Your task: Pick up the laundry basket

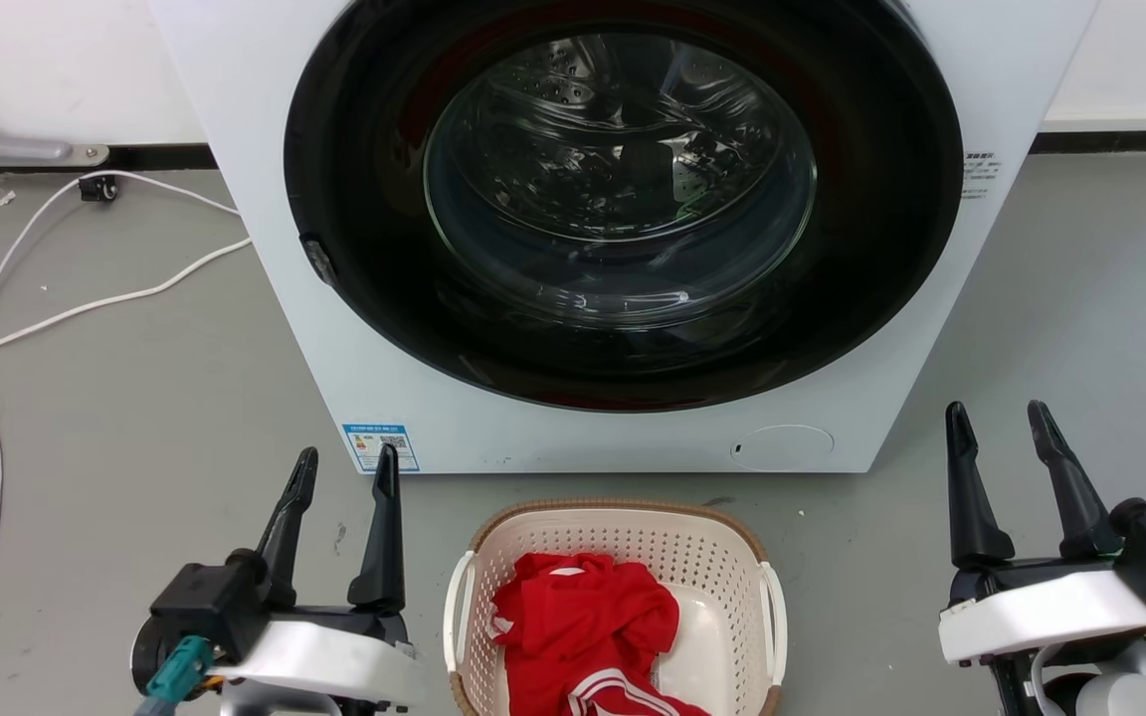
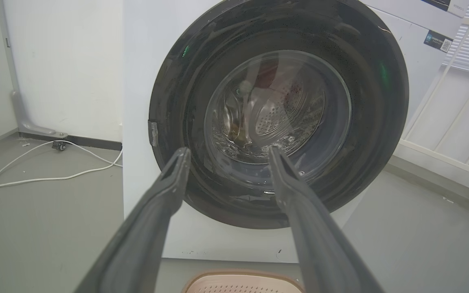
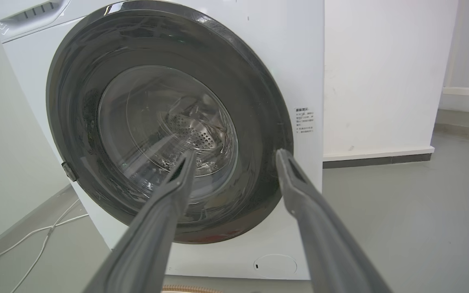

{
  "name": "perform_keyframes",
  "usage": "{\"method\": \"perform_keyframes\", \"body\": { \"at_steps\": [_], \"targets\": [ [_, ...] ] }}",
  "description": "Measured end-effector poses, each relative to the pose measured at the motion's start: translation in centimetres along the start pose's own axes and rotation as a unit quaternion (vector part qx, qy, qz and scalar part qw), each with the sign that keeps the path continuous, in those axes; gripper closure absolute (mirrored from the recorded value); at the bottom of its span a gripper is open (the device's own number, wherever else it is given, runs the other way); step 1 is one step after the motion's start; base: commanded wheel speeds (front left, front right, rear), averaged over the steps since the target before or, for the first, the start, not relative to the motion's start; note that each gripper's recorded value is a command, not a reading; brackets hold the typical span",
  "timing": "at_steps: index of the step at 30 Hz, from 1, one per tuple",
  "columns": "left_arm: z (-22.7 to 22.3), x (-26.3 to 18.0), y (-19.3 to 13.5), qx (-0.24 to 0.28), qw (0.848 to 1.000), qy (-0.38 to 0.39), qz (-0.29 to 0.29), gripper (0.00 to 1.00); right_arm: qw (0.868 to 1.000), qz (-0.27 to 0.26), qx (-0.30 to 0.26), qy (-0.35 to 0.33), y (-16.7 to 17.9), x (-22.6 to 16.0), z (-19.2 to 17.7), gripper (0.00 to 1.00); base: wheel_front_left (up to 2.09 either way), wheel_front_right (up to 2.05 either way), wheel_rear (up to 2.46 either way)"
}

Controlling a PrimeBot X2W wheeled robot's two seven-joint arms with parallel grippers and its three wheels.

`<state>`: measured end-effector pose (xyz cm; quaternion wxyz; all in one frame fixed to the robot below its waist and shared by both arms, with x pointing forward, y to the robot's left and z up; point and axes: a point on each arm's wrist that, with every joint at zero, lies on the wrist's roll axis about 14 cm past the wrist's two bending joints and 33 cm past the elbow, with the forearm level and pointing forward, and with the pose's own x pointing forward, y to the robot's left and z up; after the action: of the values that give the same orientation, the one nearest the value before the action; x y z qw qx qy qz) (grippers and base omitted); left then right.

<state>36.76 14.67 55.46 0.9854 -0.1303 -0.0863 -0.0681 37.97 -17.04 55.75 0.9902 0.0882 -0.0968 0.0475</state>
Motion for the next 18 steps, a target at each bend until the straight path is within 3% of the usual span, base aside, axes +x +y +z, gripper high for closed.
{"method": "perform_keyframes", "body": {
  "at_steps": [18],
  "targets": [
    [-1.1, -0.3, -1.4, 0.08, 0.996, 0.009, -0.03, 0.0, 0.996, 0.014, -0.084, -0.012, 0.3, 0.2, 0.4, 0.0, 0.0, 0.0, 0.0]
  ]
}}
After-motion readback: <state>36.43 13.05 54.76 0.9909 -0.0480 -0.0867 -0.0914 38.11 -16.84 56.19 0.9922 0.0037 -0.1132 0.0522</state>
